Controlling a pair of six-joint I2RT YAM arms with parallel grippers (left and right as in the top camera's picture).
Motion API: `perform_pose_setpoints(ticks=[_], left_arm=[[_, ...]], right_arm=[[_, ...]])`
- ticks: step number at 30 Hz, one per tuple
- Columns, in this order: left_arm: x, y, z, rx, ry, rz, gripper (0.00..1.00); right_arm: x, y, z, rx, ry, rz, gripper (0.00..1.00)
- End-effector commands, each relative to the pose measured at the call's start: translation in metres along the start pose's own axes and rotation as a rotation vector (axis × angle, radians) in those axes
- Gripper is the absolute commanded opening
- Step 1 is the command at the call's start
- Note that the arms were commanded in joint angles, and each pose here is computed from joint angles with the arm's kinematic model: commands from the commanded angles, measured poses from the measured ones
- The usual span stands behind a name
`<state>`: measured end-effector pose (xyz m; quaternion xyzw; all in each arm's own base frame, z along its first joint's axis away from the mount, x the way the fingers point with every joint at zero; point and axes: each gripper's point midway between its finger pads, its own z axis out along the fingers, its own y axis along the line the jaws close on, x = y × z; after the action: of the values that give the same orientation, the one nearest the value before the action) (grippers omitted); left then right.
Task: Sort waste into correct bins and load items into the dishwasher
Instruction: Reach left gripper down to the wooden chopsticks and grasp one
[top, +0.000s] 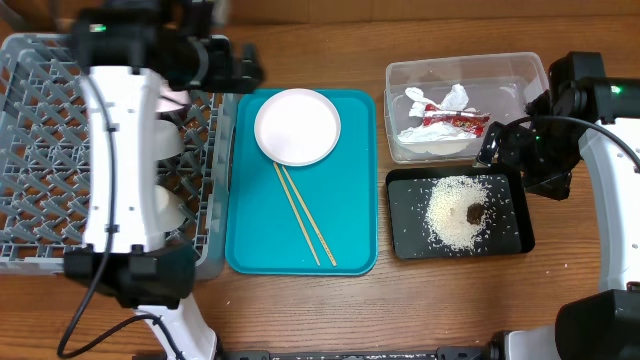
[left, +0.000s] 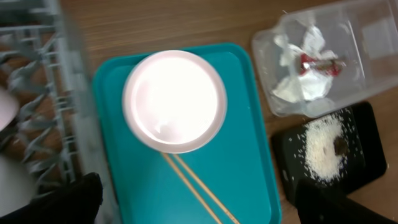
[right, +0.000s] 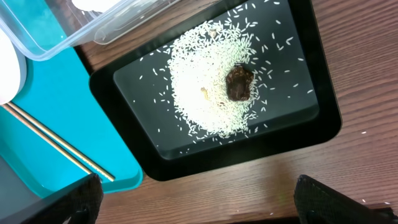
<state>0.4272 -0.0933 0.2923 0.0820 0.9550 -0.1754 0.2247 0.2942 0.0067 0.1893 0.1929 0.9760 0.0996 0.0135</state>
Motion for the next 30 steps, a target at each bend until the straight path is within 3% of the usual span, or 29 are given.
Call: perform_pose_setpoints(ticks=[1, 10, 17, 26, 30], left_arm=[[0.001, -0.025, 0.030, -0.035, 0.043, 0.078, 0.98], [0.032, -0.044, 0.099, -0.257, 0.226, 0.236, 0.98], [0.095, -0.044, 0.112, -0.314, 0.475, -0.130, 0.93], [0.087, -0.065, 0.069, -0.243, 0.378, -0.205, 1.00], [0.099, -0.055, 0.041, -0.306, 0.344, -0.224, 1.00]], right_arm=[[-0.005, 0.004, -0.014, -0.018, -0.057, -0.013, 1.00], [-0.005, 0.004, -0.014, -0.018, -0.057, -0.013, 1.00], [-0.004, 0.004, -0.014, -0.017, -0.054, -0.013, 1.00], [-0.002, 0.003, -0.014, -0.015, -0.048, -0.015, 1.00], [-0.002, 0.003, -0.014, -0.014, -0.046, -0.015, 1.00]])
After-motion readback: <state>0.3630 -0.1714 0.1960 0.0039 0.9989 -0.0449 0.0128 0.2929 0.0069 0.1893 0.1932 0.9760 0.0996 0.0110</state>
